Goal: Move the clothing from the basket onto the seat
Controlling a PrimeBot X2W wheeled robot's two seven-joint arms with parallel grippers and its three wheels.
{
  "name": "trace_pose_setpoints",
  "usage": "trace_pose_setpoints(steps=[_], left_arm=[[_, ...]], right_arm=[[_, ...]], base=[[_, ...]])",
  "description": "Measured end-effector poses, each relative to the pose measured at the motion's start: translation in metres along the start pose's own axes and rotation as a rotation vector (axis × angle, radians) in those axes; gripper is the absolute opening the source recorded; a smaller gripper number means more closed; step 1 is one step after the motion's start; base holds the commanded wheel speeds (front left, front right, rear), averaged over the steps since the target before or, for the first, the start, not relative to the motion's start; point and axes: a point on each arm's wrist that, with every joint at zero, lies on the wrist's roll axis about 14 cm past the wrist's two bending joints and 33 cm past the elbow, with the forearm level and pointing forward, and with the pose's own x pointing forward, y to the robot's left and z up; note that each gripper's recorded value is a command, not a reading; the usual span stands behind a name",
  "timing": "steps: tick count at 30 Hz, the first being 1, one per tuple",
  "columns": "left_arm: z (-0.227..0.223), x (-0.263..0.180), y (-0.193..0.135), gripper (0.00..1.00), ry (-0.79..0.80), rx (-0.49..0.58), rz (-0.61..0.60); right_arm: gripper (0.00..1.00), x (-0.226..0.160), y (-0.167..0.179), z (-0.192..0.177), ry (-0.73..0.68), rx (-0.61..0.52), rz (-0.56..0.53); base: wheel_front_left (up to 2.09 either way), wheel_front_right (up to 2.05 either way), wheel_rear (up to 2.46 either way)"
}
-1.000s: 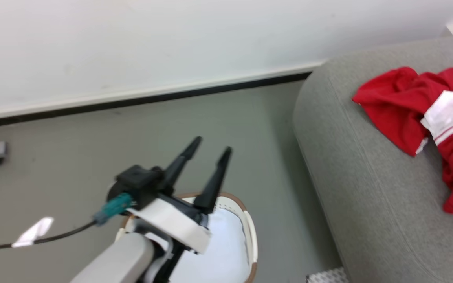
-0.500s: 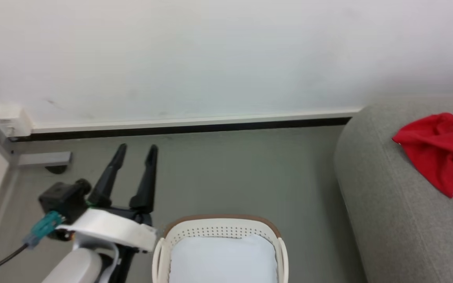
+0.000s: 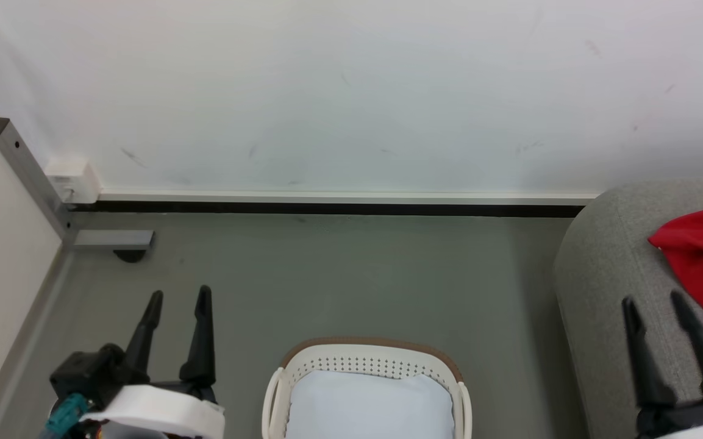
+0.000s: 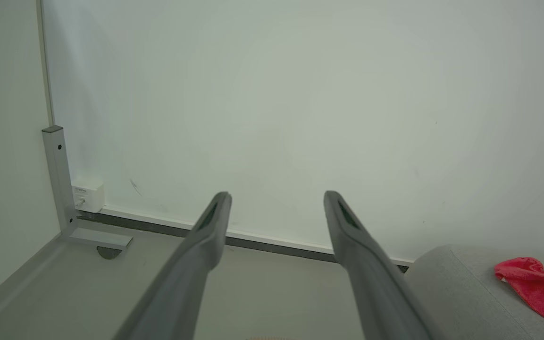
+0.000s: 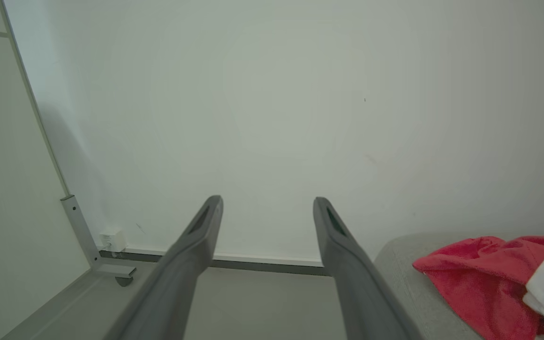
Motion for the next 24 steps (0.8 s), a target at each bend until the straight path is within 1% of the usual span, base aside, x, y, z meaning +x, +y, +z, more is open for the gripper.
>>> trace_pose_setpoints(steps=[4,10,17,24], left_arm=[[-0.015,-0.006,0.001,1.00,0.028,0.016,-0.022],[-0.047,-0.015,0.007,1.00,0.109,0.022,-0.032],[-0.050,-0.011,0.007,1.00,0.101,0.034,-0.035],[-0.047,-0.009,0.004,1.00,0.086,0.034,-0.045]], right_arm=[[1.00,-0.009,0.005,-0.038,0.061,0.010,-0.006],[1.00,-0.011,0.004,-0.062,0.095,-0.007,-0.027],[1.00,-0.004,0.004,-0.062,0.082,-0.034,-0.023],[1.00,-0.005,0.006,-0.059,0.067,-0.031,-0.024]], base=[[0.00,0.00,0.00],[0.00,0.00,0.00],[0.00,0.00,0.00],[0.00,0.00,0.00]])
